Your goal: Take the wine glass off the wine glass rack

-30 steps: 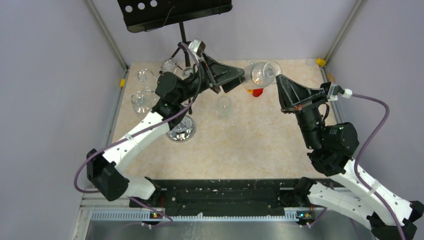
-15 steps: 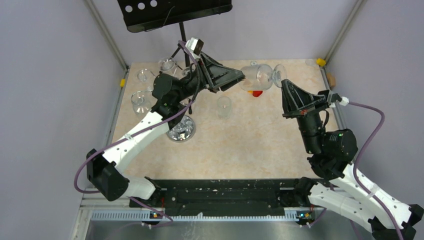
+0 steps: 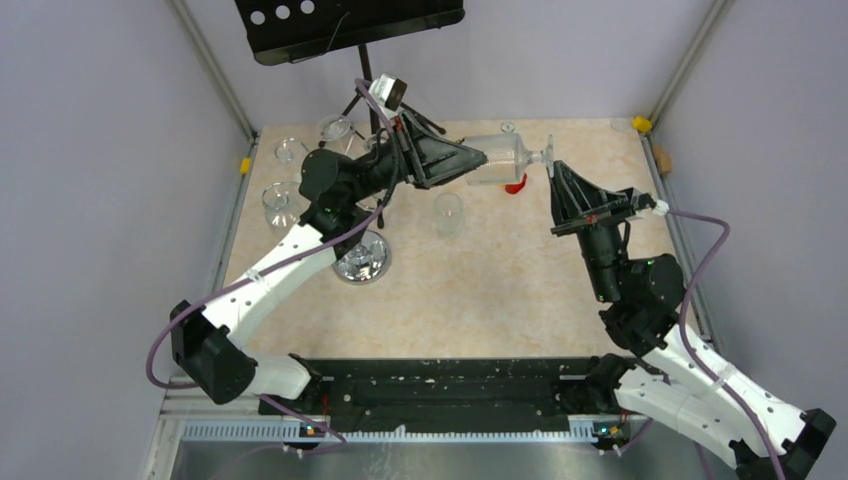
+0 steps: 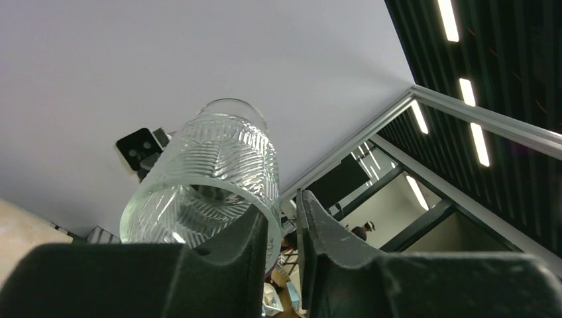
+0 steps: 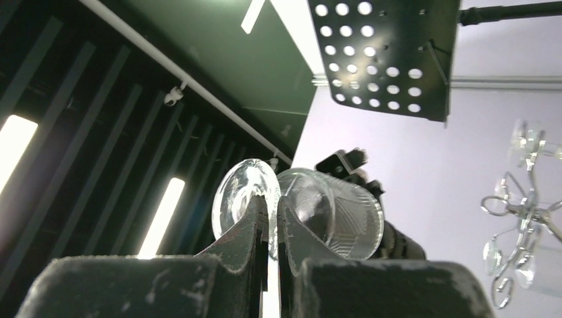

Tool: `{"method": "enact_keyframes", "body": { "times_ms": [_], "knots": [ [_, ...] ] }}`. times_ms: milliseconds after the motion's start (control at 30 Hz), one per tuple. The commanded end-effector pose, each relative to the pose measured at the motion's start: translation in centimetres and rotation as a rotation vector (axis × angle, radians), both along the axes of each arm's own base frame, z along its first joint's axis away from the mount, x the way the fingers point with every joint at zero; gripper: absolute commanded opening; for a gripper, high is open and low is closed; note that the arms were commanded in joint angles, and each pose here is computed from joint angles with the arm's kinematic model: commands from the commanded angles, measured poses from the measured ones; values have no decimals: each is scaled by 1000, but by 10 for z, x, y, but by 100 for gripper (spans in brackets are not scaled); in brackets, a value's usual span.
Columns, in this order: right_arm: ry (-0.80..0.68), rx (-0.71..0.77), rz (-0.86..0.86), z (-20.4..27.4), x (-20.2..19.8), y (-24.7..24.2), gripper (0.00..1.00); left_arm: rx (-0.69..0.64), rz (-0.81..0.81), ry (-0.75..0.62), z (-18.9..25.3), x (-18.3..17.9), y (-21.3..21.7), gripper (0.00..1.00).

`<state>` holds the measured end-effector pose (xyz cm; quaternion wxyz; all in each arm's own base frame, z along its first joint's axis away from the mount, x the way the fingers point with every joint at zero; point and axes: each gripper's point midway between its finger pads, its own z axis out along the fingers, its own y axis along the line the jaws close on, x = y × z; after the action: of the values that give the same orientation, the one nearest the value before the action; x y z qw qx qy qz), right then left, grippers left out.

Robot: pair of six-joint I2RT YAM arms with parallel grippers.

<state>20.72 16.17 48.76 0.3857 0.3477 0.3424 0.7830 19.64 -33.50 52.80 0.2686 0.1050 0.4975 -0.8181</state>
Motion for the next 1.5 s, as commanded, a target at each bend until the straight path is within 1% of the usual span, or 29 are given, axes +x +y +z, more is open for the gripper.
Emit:
{"method": "enact_keyframes", "body": {
  "times_ms": [0, 33, 67, 133, 167, 300, 333, 367, 400, 500, 533, 600, 700, 767, 933, 1033, 1133, 1200, 1233, 1467],
  "knots": [
    [58, -25, -11, -22, 18, 6, 0, -107, -52, -209, 48, -52, 27, 23],
    [62, -21, -5, -24, 19, 6, 0, -106, -58, -209, 48, -52, 27, 22],
    [66, -21, 3, -26, 20, 8, 0, -105, -65, -212, 48, -53, 26, 18],
    [74, -21, 6, -29, 22, 8, 0, -105, -70, -218, 48, -53, 26, 8],
    [77, -22, 7, -30, 23, 9, 0, -103, -69, -217, 47, -53, 26, 1],
    [80, -31, -11, -33, 25, 6, 0, -86, -43, -233, 44, -50, 24, 0],
    [85, -42, -21, -34, 25, 5, 9, -77, -27, -242, 43, -49, 23, 0],
    [91, -60, -35, -36, 26, 3, 20, -62, -6, -247, 41, -46, 22, 0],
    [97, -80, -55, -38, 27, 2, 38, -42, 23, -255, 38, -42, 21, 0],
    [148, -183, -144, -50, 32, -7, 66, 44, 136, -268, 27, -23, 15, 0],
    [161, -230, -182, -53, 33, -11, 71, 78, 176, -263, 22, -16, 13, 0],
    [188, -345, -271, -61, 37, -20, 76, 147, 242, -263, 12, -1, 10, 0],
    [261, -511, -367, -80, 43, -32, 76, 271, 308, -252, -6, 16, 1, 0],
    [311, -625, -404, -96, 46, -37, 75, 379, 361, -261, -21, 25, -4, 0],
    [381, -901, -477, -126, 48, -50, 70, 610, 459, -287, -54, 48, -17, 0],
    [423, -1032, -517, -140, 45, -62, 67, 757, 527, -286, -81, 66, -28, 0],
    [451, -1106, -544, -147, 39, -75, 65, 928, 573, -263, -112, 84, -37, 0],
    [432, -1133, -541, -143, 33, -78, 63, 1047, 622, -258, -128, 96, -38, 0],
    [420, -1141, -537, -140, 30, -79, 61, 1085, 633, -264, -134, 99, -41, 0],
    [419, -1204, -604, -133, 18, -102, 60, 1205, 641, -255, -172, 120, -65, 0]
  ]
}}
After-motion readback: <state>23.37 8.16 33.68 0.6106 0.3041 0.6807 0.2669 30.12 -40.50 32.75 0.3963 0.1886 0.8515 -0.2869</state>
